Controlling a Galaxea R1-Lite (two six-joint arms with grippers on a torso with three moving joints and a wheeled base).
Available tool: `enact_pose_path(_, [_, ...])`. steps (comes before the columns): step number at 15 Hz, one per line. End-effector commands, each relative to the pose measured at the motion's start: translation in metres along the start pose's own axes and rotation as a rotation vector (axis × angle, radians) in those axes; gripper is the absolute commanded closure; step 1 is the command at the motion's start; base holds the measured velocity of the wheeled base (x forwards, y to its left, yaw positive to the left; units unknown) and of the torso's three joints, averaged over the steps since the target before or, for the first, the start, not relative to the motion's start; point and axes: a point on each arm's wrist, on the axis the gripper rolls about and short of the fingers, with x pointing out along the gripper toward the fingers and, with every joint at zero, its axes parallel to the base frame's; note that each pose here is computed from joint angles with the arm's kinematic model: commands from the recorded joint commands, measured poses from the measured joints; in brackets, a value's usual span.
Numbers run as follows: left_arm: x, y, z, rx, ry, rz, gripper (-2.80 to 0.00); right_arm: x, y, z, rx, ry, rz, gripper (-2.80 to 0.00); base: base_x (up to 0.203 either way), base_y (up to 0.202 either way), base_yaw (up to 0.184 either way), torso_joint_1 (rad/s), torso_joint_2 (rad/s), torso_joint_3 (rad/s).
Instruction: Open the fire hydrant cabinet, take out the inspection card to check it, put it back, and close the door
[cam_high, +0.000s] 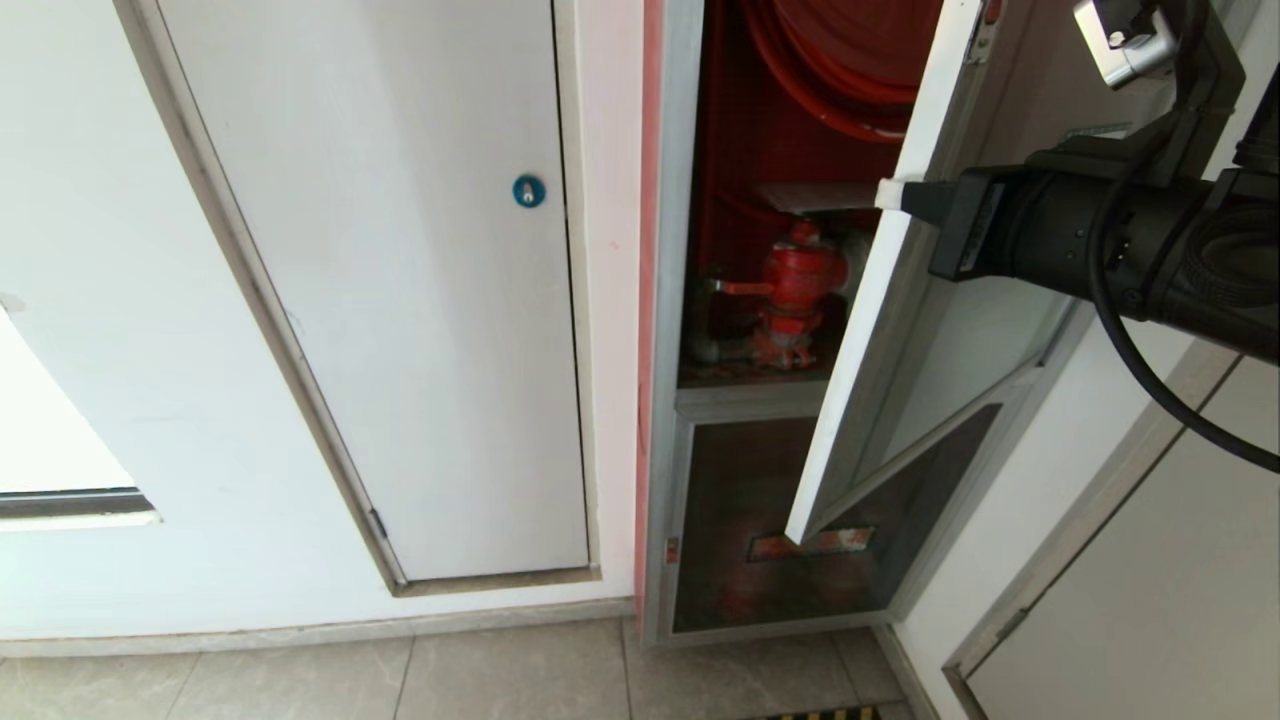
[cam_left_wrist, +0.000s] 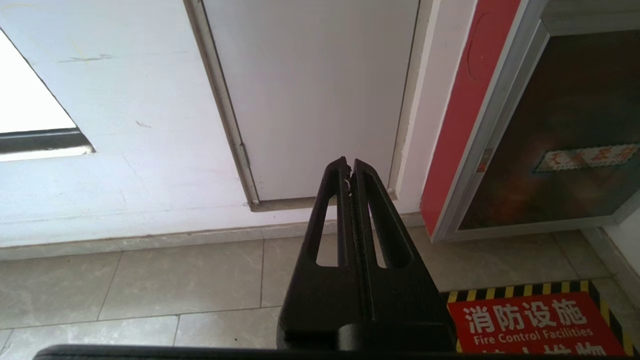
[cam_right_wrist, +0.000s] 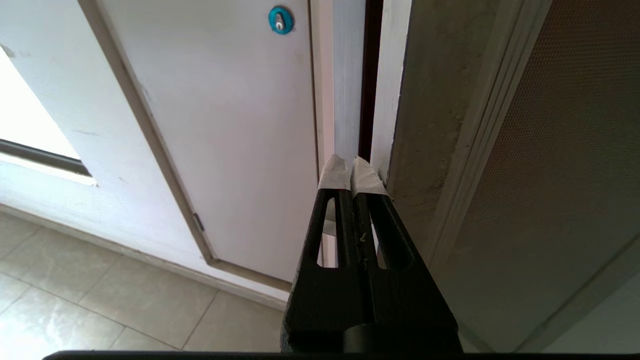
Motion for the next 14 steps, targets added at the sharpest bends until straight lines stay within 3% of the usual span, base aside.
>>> enact_pose_path(1, [0.000,0.000,0.000,0.000,-0.002,0.000,0.00,-0.001,0.000,0.001,0.000,-0.006,-0.007,0.00,0.000,0.000,0.000,0.000,0.00,0.000])
enact_pose_path(6, [0.000,0.000,0.000,0.000,-0.002,0.000,0.00,-0.002,-0.002,0.003,0.004,-0.012,-0.055,0.00,0.000,0.000,0.000,0.000,0.00,0.000])
enact_pose_path(14, [0.000,0.000,0.000,0.000,-0.002,0.000,0.00,-0.020,-0.002,0.008,0.004,-0.031,-0.059,0.00,0.000,0.000,0.000,0.000,0.00,0.000])
